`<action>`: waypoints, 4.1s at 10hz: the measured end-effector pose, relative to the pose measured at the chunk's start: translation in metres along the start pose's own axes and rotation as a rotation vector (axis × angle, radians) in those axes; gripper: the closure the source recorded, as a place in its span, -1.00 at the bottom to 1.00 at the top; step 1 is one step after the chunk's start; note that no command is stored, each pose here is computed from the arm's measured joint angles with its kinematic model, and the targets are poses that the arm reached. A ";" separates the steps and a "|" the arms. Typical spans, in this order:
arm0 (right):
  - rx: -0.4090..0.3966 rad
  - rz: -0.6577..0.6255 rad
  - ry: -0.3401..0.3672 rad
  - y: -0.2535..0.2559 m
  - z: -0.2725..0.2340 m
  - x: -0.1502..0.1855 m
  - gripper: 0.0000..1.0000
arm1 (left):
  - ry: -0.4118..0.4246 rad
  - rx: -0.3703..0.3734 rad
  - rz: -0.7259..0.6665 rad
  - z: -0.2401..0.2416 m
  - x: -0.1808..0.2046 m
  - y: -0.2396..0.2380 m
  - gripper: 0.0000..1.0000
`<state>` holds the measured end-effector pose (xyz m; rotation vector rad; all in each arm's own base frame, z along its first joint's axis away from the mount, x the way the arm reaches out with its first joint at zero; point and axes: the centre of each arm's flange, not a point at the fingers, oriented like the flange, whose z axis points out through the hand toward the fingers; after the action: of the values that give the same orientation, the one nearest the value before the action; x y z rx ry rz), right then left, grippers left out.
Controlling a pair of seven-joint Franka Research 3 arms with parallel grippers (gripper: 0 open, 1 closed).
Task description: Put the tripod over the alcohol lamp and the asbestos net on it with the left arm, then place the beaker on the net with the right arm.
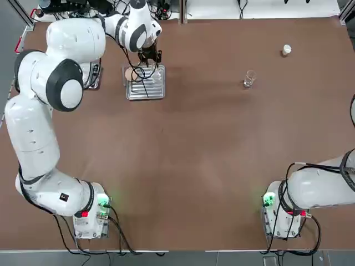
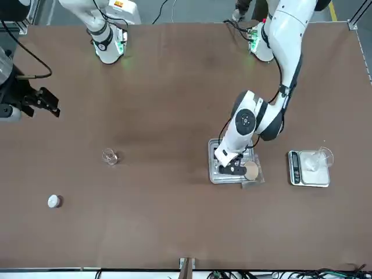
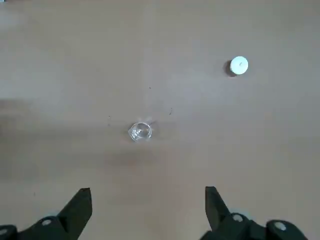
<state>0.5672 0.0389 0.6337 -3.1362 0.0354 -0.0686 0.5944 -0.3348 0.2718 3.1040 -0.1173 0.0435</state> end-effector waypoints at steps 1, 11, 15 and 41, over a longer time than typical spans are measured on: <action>0.000 0.000 0.000 0.000 0.000 0.000 -1.00 | 0.001 0.000 0.004 0.003 -0.001 0.001 -0.15; 0.000 0.000 0.000 0.000 0.000 0.000 -1.00 | 0.024 -0.019 0.005 0.024 0.003 0.002 0.00; 0.000 0.000 0.000 0.000 0.000 0.000 -1.00 | 0.024 -0.019 0.005 0.024 0.003 0.002 0.31; -0.001 0.001 -0.010 0.001 0.001 -0.001 -1.00 | 0.025 -0.012 -0.233 -0.070 -0.038 0.133 0.46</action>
<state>0.5662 0.0383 0.6327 -3.1373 0.0371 -0.0533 0.5444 -0.4623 0.3456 3.0798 0.2440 0.0743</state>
